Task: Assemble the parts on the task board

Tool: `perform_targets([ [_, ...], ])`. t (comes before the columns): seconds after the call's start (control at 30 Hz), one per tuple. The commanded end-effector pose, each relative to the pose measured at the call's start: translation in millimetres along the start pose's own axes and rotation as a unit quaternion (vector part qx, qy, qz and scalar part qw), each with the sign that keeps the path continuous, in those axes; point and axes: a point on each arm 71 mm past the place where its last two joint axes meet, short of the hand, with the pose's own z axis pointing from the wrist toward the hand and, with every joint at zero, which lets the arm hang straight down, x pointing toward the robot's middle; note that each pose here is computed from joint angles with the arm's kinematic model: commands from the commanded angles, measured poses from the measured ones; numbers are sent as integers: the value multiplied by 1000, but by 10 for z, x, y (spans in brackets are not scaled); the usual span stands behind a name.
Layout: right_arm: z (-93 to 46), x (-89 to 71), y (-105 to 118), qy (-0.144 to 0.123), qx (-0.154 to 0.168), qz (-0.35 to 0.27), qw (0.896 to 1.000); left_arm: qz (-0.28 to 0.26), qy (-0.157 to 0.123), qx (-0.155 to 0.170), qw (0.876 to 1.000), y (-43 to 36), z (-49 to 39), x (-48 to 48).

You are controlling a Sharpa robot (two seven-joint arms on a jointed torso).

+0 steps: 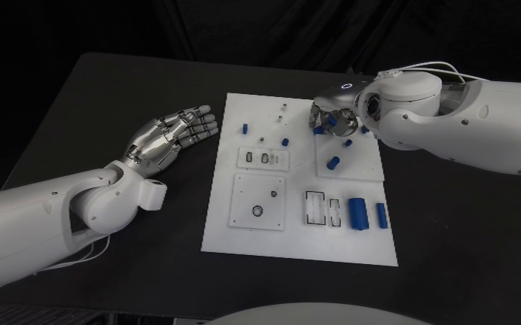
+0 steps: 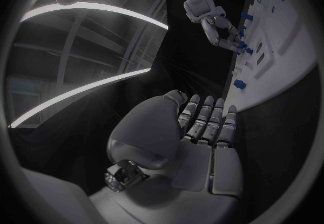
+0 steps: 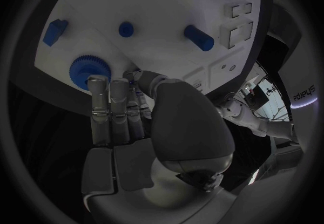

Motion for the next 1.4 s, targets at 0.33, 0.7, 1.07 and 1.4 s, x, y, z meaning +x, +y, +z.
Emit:
perform_targets([
  [0.33,-1,66,-18,-6,5,-11,1000,-6,8,58,998,-71,-4,11],
  [0.7,-60,-29,-38,-88,-10,12,996,-6,8,58,998,-71,-8,3],
  [1.07,-205,-104,-93,-174,-21,35,984,-6,8,58,998,-70,-12,1],
  [1.4,-287,-135,-177,-218,6,26,975,-7,9,56,998,-66,-10,1],
])
